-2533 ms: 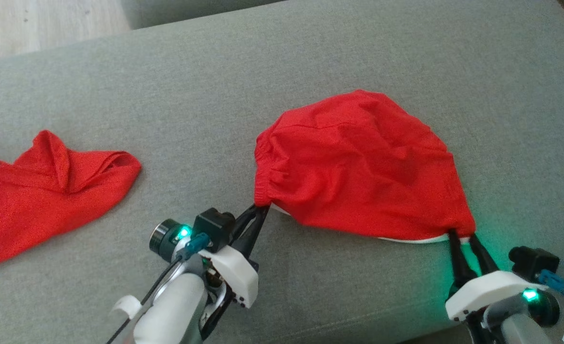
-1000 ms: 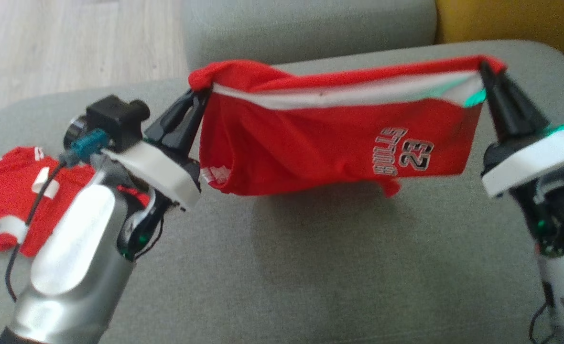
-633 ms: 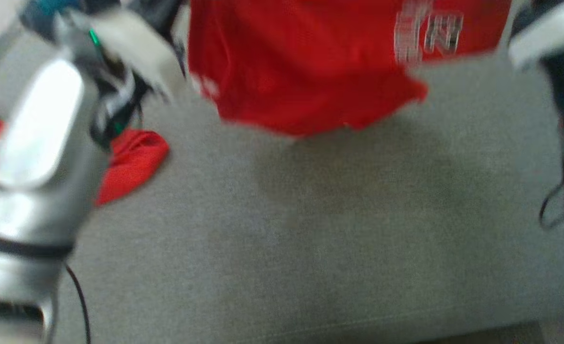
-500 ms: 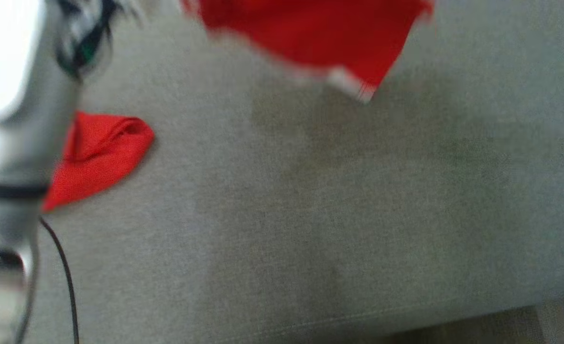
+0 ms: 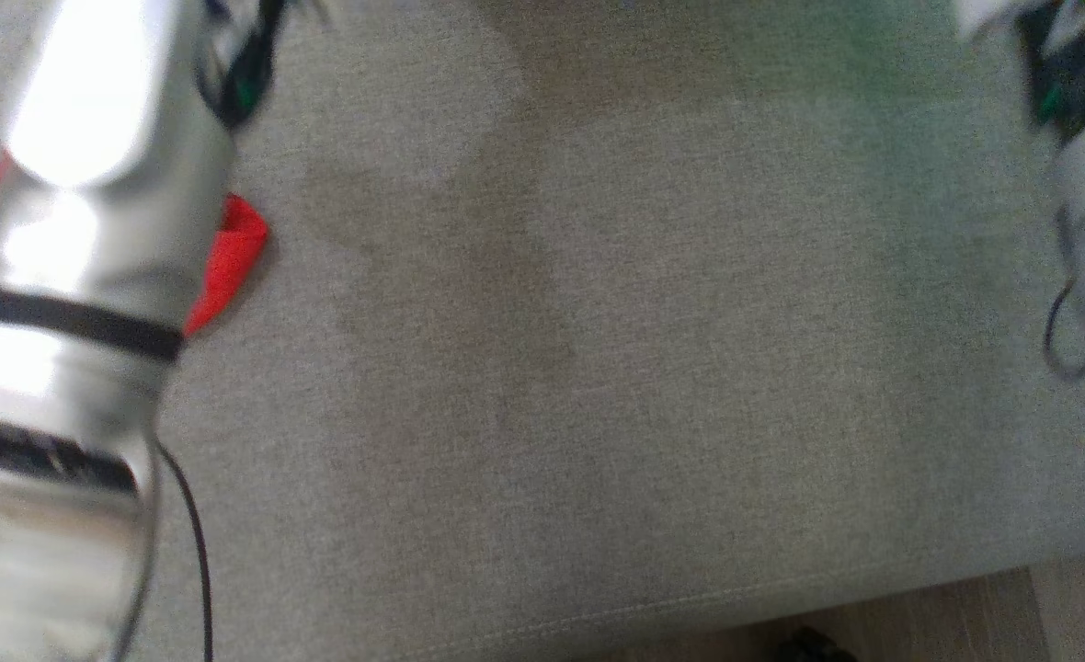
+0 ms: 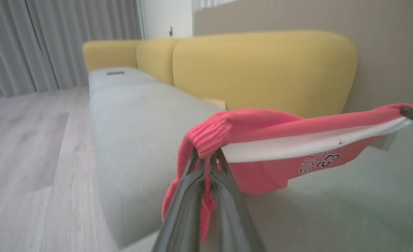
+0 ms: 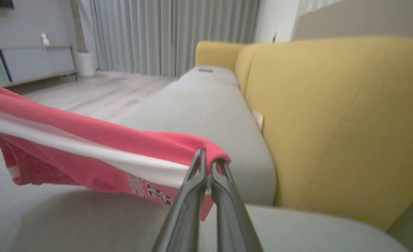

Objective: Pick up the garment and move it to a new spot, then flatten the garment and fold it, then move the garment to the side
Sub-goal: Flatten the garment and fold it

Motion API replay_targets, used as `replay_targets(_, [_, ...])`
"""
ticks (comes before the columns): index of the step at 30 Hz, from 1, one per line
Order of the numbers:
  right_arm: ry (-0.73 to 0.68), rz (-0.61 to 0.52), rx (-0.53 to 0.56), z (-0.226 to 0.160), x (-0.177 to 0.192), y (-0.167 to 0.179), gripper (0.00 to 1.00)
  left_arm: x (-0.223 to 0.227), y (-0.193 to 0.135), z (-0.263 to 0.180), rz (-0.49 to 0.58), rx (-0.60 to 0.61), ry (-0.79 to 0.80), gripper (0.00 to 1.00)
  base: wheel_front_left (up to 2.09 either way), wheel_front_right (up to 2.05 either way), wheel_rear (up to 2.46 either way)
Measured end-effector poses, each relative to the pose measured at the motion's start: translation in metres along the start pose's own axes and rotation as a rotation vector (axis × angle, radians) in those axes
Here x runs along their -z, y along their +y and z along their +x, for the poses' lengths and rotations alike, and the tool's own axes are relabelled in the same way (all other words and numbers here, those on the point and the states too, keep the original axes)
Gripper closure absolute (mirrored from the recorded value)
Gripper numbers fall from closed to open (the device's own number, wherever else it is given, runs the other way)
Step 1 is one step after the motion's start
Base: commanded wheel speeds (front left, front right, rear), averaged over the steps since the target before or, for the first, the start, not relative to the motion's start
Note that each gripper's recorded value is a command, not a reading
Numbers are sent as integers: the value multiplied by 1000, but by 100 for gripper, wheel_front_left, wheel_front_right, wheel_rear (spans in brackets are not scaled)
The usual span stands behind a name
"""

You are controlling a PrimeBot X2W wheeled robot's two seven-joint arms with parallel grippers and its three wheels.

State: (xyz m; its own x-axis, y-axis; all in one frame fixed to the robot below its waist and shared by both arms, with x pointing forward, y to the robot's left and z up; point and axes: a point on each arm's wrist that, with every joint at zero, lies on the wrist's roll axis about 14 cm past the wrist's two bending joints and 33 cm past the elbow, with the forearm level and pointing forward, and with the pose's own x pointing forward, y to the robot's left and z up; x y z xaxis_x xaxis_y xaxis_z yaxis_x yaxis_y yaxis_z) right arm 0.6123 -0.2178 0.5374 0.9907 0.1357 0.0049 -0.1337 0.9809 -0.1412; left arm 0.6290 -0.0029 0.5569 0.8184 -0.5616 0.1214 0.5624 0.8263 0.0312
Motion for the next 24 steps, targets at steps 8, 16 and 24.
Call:
replay_targets(8, [415,-37,-100,-66,107,17,100,109,-62,-82,-36,116,299,100,0,0,0])
replay_targets(16, [610,-86,-181,-121,129,7,100,122,-88,-132,-8,188,377,100,0,0,0])
replay_targets(24, [678,-91,-238,-155,120,8,100,107,-101,-153,18,217,363,100,0,0,0])
